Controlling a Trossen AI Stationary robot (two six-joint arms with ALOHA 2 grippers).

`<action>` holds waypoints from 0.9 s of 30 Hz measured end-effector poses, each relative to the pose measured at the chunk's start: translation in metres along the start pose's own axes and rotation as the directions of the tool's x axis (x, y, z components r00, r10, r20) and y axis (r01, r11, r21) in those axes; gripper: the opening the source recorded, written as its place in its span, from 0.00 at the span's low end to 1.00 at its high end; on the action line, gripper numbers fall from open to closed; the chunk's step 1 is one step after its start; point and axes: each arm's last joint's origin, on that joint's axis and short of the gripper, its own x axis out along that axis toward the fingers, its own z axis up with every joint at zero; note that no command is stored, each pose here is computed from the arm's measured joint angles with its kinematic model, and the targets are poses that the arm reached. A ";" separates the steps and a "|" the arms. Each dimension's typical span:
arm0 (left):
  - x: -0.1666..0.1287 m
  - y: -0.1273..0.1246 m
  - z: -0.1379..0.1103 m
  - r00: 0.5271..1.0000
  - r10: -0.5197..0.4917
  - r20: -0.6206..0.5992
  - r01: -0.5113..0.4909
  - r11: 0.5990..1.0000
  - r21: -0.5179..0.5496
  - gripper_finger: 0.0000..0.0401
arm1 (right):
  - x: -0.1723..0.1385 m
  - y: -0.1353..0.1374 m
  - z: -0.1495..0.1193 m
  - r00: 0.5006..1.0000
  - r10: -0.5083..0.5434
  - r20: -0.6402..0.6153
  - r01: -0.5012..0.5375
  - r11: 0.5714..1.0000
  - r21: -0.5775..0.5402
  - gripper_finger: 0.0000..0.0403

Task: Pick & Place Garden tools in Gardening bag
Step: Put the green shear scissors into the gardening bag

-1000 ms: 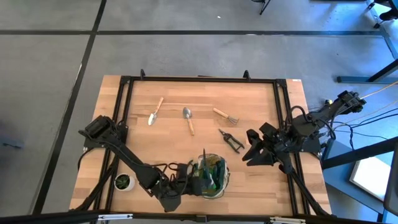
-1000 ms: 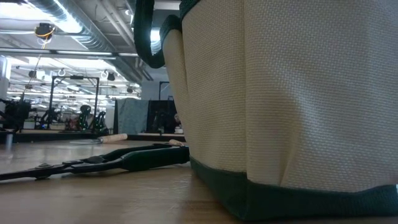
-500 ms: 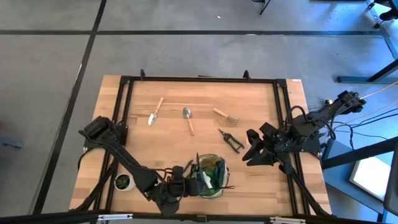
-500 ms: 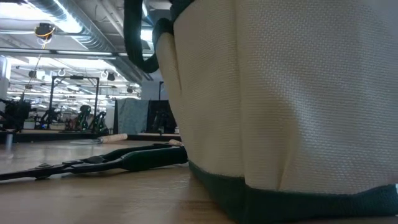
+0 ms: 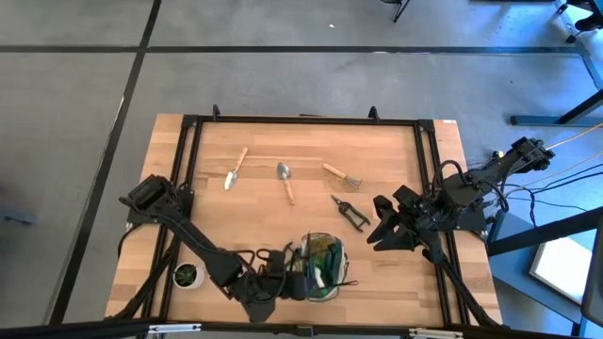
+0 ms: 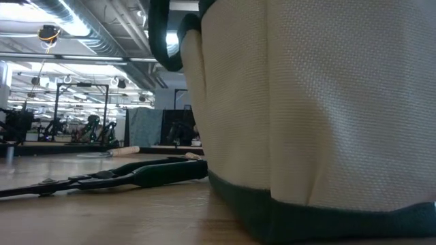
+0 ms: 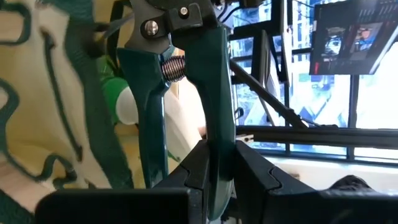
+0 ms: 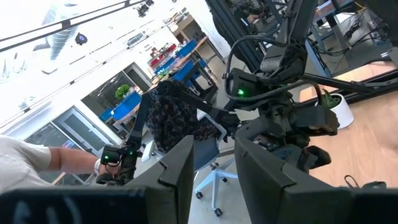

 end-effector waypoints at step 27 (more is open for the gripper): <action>0.000 -0.002 0.001 0.999 -0.027 0.039 0.021 0.990 0.136 0.09 | 0.000 -0.001 -0.001 1.000 -0.012 -0.010 0.012 1.000 -0.011 0.29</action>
